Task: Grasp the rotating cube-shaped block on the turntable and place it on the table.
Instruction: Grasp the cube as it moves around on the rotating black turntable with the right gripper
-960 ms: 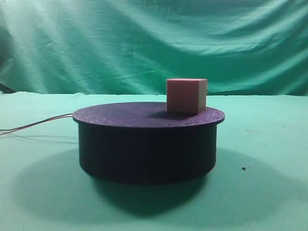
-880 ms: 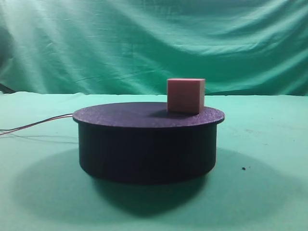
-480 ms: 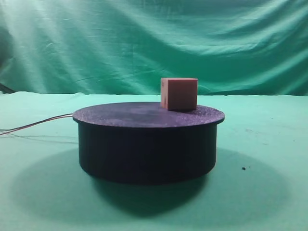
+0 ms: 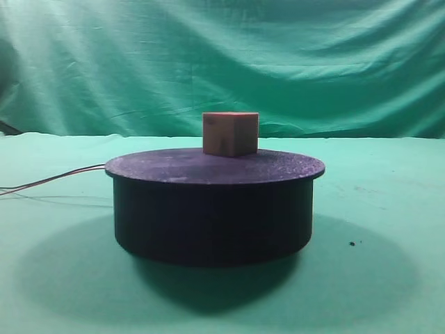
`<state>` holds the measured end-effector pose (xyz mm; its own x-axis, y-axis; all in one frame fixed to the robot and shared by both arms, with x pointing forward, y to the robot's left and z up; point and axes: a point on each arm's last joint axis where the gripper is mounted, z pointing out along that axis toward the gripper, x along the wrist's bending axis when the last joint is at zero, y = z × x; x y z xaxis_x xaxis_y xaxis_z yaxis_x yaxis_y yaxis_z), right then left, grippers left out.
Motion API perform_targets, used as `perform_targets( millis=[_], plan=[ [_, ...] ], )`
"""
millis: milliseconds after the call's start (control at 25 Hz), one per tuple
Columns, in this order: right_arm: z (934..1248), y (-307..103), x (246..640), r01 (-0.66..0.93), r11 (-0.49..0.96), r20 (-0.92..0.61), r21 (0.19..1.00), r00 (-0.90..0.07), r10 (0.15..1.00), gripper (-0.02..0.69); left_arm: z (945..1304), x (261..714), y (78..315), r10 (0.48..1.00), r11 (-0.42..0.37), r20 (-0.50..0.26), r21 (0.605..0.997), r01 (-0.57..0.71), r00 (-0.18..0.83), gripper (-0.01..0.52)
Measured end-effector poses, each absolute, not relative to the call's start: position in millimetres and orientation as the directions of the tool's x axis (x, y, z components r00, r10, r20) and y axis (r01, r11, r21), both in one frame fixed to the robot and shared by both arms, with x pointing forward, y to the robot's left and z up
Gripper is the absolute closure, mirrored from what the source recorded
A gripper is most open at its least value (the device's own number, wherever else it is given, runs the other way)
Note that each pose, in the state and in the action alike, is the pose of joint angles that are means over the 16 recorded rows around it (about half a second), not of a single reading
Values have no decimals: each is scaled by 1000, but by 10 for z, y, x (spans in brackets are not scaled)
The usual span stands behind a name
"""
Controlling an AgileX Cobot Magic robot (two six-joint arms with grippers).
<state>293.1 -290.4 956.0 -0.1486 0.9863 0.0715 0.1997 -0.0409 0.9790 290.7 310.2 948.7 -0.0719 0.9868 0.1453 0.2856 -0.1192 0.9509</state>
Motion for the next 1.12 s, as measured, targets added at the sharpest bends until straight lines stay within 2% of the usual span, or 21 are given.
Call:
perform_targets(
  millis=[280, 560, 680, 840, 1120],
  plan=[
    [9846, -2887, 2940, 153, -131, 155, 980, -158, 975, 665, 9487, 2907, 3102, 987, -119, 145, 951, 286, -72, 514],
    [10161, -2850, 3049, 337, -145, 198, 930, -130, 971, 665, 9487, 2907, 3102, 987, -119, 145, 951, 286, -72, 514],
    [10233, -2816, 3140, 469, -118, 196, 875, -119, 973, 665, 9487, 2907, 3102, 987, -119, 145, 951, 286, -72, 514],
    [10245, -2723, 3344, 647, -52, 188, 760, -143, 972, 665, 9487, 2907, 3102, 987, -119, 145, 951, 286, -72, 514],
    [10152, -2417, 3740, 803, 130, 206, 582, -301, 931, 665, 9487, 2907, 3102, 987, -119, 145, 951, 286, -72, 514]
  ],
)
